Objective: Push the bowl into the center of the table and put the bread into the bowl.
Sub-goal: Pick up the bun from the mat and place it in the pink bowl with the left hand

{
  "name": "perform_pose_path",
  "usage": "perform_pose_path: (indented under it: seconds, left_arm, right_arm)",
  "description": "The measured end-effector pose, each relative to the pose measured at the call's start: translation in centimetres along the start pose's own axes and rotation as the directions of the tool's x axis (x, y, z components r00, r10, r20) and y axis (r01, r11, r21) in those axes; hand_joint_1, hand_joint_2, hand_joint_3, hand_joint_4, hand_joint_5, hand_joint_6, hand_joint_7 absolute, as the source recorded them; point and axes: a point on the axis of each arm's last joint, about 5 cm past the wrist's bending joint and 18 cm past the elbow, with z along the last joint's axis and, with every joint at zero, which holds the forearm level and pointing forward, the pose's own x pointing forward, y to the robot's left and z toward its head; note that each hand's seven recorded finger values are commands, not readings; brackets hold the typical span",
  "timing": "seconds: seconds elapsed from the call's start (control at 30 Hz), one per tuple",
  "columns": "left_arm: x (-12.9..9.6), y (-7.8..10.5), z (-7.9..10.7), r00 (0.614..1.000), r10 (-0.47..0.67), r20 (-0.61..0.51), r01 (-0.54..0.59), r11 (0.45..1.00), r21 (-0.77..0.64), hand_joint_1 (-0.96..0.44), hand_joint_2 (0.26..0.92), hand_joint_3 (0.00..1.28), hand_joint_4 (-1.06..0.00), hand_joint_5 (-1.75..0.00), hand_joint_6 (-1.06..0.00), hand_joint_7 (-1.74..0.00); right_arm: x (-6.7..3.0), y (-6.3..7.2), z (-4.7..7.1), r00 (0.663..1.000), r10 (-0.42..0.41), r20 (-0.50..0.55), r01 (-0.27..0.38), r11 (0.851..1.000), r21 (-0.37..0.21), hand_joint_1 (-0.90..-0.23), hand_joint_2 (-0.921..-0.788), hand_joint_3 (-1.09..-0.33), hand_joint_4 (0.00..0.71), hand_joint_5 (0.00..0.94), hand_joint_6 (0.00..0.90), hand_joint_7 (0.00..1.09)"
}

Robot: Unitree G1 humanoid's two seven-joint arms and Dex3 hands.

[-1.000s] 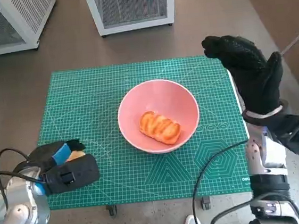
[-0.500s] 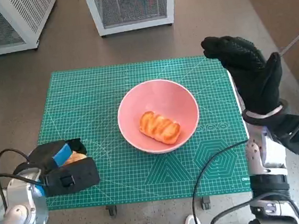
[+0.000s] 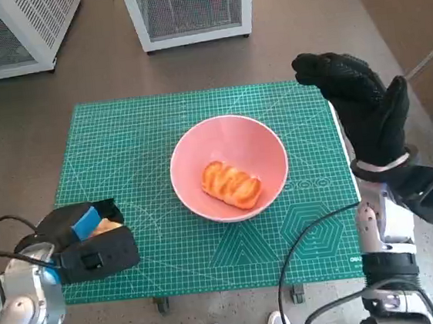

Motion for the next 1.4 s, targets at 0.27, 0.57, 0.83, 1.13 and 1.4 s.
perform_pose_path:
  seconds: [0.27,0.57,0.83,1.13,1.4]
  left_arm:
    - [-1.6,2.6,0.9,0.992,0.112,0.061,-0.110,0.993,-0.034,0.00,0.915,0.02,-0.78,-1.09,-0.67,-1.09]
    - [-3.2,6.4,3.2,0.922,0.332,0.200,-0.321,0.943,-0.087,0.00,0.894,0.00,-0.86,-1.01,-0.73,-1.03]
    - [-2.8,7.8,6.6,0.772,0.511,0.377,-0.483,0.858,-0.173,0.00,0.882,0.00,-0.90,-0.96,-0.74,-1.02]
    - [-1.1,7.9,11.1,0.644,0.518,0.563,-0.481,0.847,-0.228,0.00,0.888,0.00,-0.89,-0.98,-0.72,-1.04]
    - [0.1,8.5,14.1,0.591,0.449,0.671,-0.444,0.875,-0.194,0.00,0.896,0.01,-0.84,-1.07,-0.71,-1.00]
  right_arm:
    - [-0.03,0.0,0.0,1.000,0.001,-0.004,-0.001,1.000,0.002,-0.642,-0.921,-0.722,0.196,0.000,0.124,0.23]
    - [0.04,0.0,-0.1,1.000,0.002,-0.007,-0.002,1.000,0.005,-0.650,-0.921,-0.725,0.196,0.000,0.124,0.23]
    - [0.34,0.1,-0.2,1.000,0.008,-0.002,-0.008,1.000,0.010,-0.656,-0.921,-0.723,0.194,0.000,0.121,0.23]
    - [0.58,0.4,-0.3,1.000,0.017,-0.002,-0.017,1.000,0.022,-0.652,-0.921,-0.722,0.191,0.000,0.120,0.23]
    - [0.62,0.3,-0.2,1.000,0.018,-0.002,-0.017,1.000,0.022,-0.648,-0.921,-0.720,0.192,0.000,0.119,0.24]
